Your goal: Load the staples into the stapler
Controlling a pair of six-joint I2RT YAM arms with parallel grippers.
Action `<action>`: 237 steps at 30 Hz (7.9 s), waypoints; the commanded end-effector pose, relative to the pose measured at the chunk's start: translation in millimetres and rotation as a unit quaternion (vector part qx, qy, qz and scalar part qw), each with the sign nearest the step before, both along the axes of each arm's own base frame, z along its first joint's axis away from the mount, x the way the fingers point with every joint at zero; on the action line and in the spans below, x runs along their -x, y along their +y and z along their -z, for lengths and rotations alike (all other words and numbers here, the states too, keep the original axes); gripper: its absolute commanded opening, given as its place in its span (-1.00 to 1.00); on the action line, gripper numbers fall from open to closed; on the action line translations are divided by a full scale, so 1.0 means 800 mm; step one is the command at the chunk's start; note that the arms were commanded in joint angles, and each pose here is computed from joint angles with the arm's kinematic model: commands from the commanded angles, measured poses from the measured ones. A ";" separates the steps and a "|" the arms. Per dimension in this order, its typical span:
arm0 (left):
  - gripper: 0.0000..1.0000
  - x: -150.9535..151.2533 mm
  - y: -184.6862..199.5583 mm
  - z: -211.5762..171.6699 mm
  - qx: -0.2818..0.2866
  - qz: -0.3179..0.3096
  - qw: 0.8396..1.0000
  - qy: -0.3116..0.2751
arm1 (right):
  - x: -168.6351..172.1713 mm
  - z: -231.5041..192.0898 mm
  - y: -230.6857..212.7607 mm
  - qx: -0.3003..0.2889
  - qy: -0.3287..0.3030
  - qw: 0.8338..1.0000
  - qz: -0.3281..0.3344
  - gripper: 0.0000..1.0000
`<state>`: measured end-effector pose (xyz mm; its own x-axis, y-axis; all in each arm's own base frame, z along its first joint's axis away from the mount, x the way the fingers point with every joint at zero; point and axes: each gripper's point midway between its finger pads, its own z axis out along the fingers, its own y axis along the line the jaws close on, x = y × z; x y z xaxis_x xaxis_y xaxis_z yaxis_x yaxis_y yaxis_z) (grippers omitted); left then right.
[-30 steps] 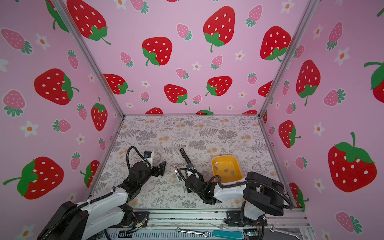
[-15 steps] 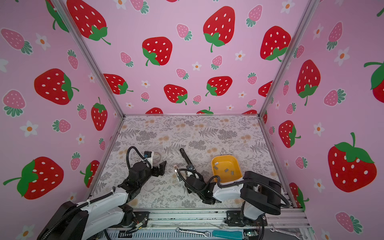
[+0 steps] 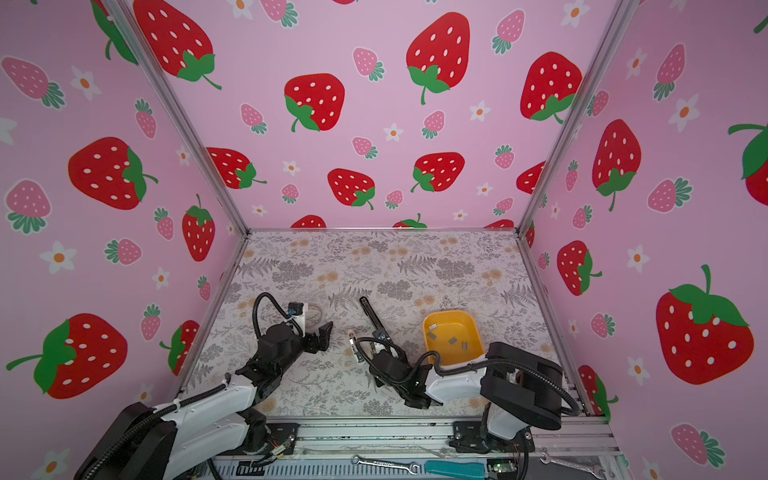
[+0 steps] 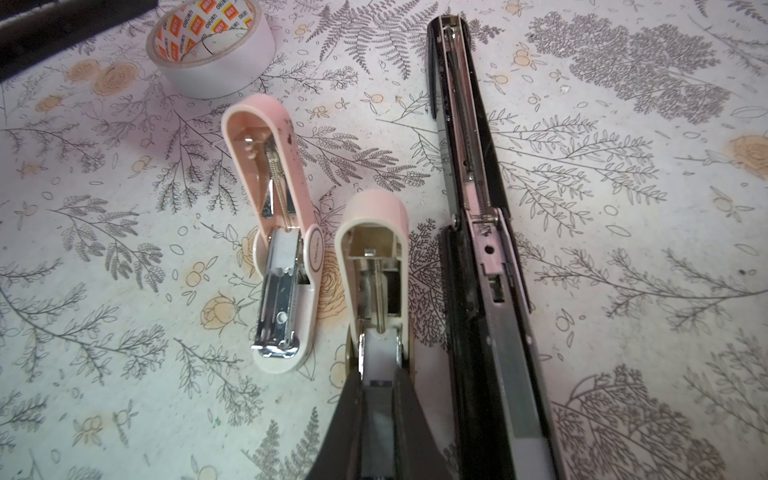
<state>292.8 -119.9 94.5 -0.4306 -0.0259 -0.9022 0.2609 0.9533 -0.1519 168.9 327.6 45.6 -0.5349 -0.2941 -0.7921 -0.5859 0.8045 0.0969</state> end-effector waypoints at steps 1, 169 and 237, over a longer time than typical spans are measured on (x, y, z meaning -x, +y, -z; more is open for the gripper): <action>0.98 -0.012 -0.002 -0.023 0.006 -0.007 1.000 -0.025 | 0.003 0.018 -0.013 0.016 0.010 1.000 0.010 -0.97; 0.98 -0.051 -0.004 -0.027 -0.041 -0.032 0.998 -0.030 | -0.101 0.027 -0.202 0.046 0.156 0.964 0.211 -0.25; 0.98 -0.054 -0.005 -0.024 -0.047 -0.033 0.998 -0.025 | -0.111 0.017 -0.218 0.065 0.124 0.952 0.270 0.21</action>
